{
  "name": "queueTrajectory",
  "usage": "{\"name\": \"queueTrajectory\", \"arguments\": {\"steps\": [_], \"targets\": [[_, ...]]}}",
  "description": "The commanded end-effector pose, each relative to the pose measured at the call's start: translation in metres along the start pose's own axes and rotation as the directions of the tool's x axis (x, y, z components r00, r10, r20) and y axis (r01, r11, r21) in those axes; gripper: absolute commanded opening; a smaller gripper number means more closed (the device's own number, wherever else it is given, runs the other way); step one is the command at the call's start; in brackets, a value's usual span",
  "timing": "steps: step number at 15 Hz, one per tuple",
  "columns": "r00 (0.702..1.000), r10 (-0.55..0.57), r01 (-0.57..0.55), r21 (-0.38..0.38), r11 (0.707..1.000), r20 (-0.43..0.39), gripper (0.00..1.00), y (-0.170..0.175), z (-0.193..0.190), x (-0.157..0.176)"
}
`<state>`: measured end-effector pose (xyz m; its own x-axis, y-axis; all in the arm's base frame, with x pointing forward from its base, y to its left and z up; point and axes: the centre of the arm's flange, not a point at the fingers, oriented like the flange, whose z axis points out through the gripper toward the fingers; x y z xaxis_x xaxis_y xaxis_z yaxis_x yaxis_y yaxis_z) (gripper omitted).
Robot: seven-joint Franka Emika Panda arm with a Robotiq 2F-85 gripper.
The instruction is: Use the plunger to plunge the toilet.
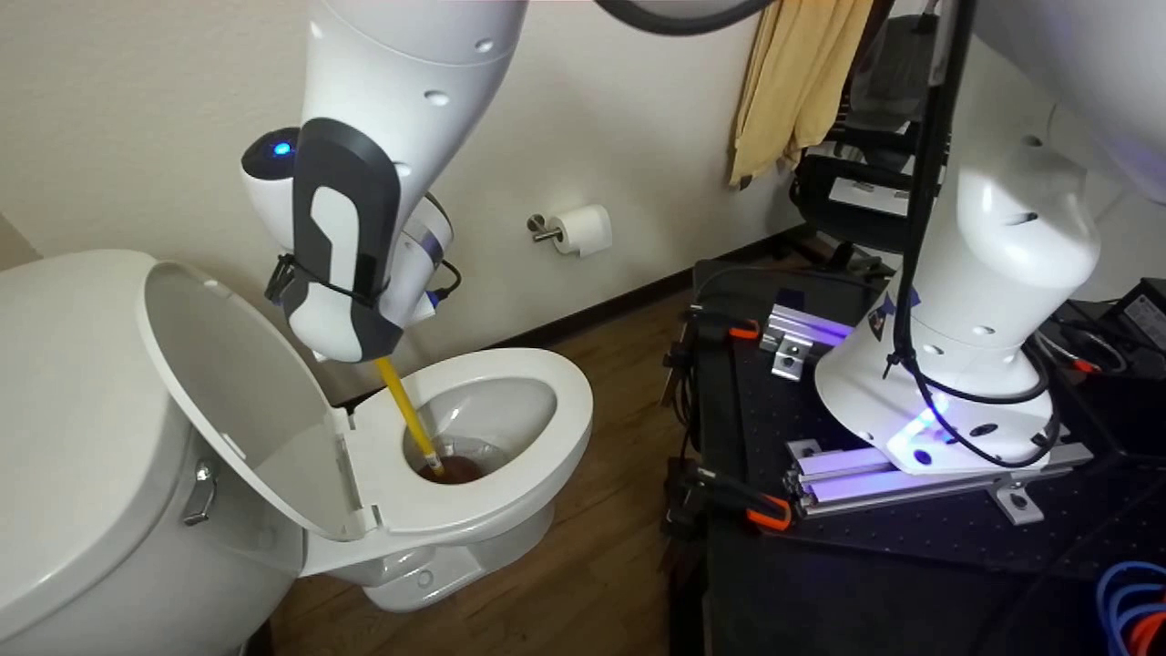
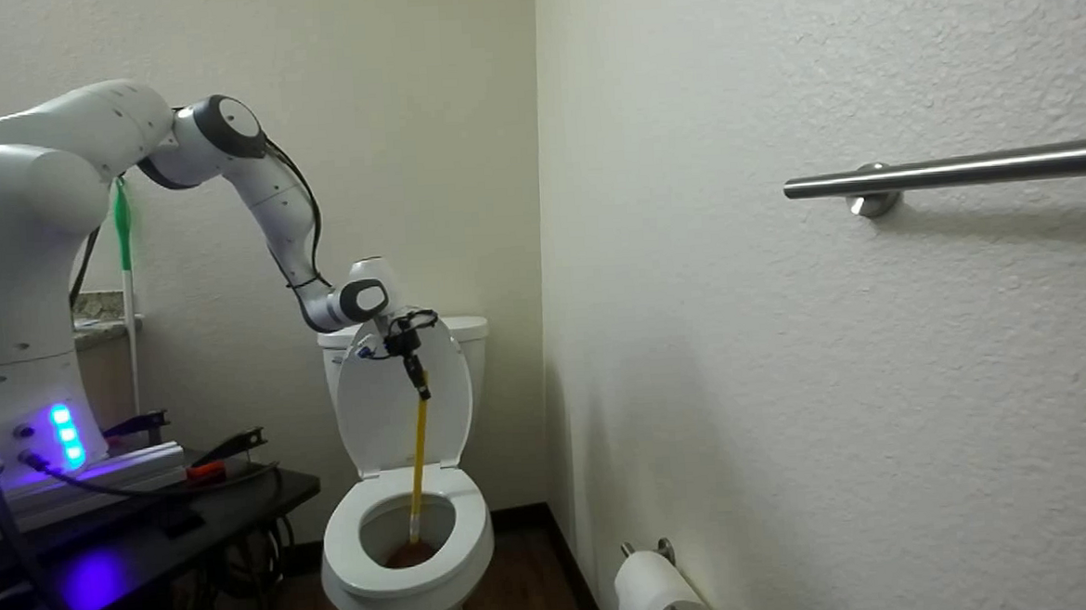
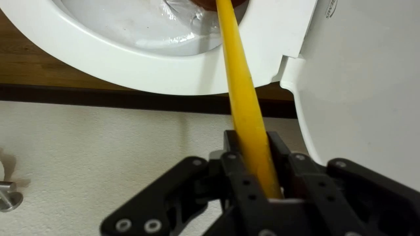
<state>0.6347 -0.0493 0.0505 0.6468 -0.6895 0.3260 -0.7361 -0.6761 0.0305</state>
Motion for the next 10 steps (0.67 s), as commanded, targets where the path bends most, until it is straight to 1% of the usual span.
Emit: {"name": "queueTrajectory", "arguments": {"steps": [1, 6, 8, 9, 10], "targets": [[1.000, 0.015, -0.016, 0.030, 0.999, 0.028, 0.06, -0.020, 0.015, -0.005], [1.000, 0.001, -0.002, 0.034, 0.999, 0.031, 0.06, -0.022, 0.010, -0.003], [0.999, -0.007, 0.005, 0.038, 0.999, 0.050, 0.08, -0.022, 0.008, -0.004], [0.998, -0.019, 0.016, 0.038, 0.999, 0.063, 0.51, -0.021, 0.007, -0.005], [1.000, -0.025, 0.025, -0.001, 1.000, 0.014, 0.26, -0.007, 0.000, 0.003]]}}
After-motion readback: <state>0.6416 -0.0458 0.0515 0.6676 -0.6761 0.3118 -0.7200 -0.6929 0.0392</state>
